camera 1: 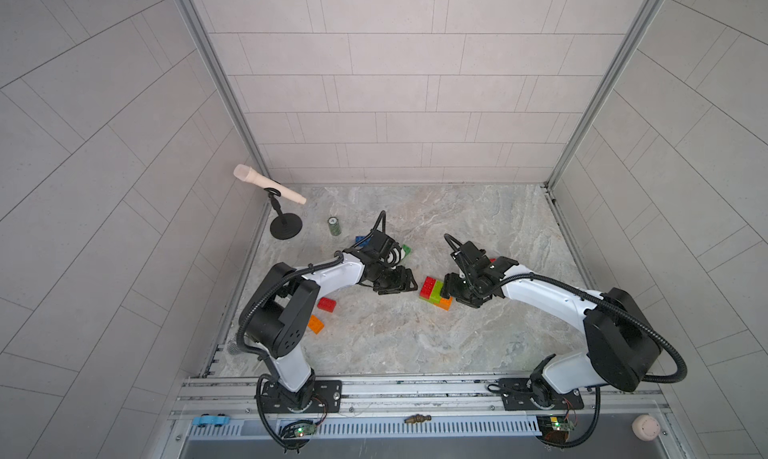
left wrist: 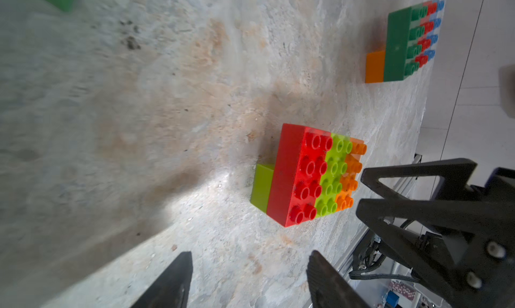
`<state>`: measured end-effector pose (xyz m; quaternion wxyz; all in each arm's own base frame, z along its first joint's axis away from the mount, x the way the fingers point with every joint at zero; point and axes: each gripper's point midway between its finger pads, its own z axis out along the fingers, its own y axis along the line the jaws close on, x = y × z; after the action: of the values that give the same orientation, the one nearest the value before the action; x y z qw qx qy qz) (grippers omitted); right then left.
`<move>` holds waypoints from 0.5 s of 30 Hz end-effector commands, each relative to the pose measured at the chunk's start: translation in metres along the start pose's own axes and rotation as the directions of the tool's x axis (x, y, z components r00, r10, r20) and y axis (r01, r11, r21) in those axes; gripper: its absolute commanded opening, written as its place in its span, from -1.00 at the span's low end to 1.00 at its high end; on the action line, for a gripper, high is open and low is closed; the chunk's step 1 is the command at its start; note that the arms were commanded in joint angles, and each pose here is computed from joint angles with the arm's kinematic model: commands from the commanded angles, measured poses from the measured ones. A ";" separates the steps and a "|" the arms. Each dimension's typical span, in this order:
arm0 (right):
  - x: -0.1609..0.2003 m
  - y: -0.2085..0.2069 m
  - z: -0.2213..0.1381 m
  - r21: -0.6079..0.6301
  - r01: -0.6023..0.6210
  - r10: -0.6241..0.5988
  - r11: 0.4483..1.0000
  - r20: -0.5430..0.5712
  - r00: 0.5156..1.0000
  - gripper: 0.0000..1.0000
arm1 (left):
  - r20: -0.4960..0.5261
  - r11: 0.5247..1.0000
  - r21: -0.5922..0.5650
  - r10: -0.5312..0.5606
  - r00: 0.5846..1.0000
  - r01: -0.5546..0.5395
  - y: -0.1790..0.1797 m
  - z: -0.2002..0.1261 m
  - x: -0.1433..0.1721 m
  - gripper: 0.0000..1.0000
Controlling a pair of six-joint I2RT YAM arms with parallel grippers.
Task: Assemble a rectangle with lego
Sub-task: Adjust the lego brick at the center of the board.
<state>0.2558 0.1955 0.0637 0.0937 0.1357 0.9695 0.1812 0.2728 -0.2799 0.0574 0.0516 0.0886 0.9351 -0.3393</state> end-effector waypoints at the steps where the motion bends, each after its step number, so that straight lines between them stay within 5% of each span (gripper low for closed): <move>1: -0.012 0.017 0.002 -0.081 -0.051 0.053 0.995 0.026 0.998 0.37 | -0.006 0.998 0.050 0.032 0.999 -0.032 -0.017 0.005 -0.008 0.34; 15: -0.058 0.028 0.017 -0.142 -0.016 0.015 0.990 -0.007 1.000 0.31 | -0.083 0.996 0.077 0.049 0.995 -0.043 -0.036 0.039 -0.006 0.08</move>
<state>0.3168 0.2080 0.0644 0.1005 0.1514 0.9520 0.2463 0.2717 -0.3213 0.0447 0.0158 0.1170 0.9257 -0.3594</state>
